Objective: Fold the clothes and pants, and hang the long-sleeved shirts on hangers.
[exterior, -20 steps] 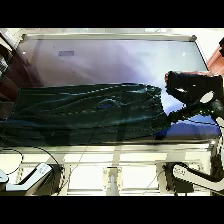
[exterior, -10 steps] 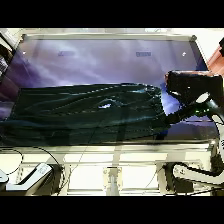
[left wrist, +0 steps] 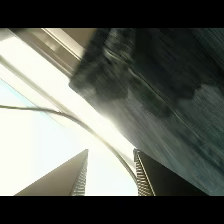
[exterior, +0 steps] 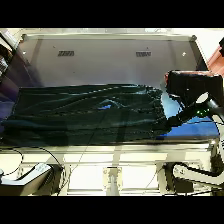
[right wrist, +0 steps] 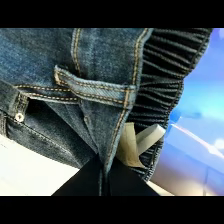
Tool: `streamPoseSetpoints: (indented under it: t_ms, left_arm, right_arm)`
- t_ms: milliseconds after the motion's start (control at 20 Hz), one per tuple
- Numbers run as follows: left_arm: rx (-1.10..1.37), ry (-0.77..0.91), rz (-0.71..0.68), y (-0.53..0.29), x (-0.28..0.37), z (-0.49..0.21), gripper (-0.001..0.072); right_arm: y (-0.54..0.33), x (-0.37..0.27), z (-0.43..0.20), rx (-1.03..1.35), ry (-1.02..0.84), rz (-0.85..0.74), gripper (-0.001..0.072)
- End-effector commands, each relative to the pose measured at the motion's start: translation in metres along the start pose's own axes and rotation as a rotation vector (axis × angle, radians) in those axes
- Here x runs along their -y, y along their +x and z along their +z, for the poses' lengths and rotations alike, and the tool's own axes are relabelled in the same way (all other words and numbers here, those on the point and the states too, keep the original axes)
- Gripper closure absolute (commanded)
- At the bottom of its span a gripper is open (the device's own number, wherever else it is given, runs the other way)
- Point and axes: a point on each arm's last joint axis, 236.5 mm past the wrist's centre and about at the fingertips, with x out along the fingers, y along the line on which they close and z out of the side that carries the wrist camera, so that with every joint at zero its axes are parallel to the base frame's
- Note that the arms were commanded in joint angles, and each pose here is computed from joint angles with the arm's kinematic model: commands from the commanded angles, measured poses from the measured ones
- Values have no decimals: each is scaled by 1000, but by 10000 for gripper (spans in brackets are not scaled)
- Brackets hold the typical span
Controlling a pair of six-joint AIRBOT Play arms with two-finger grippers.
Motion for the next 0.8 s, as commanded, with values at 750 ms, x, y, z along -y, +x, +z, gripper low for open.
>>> streamPoseSetpoints:
  t_ms: [750]
  left_arm:
    - [14,-91,-210,62,27,37,346]
  right_arm:
    - [-1,-4,8,32,113,18,682]
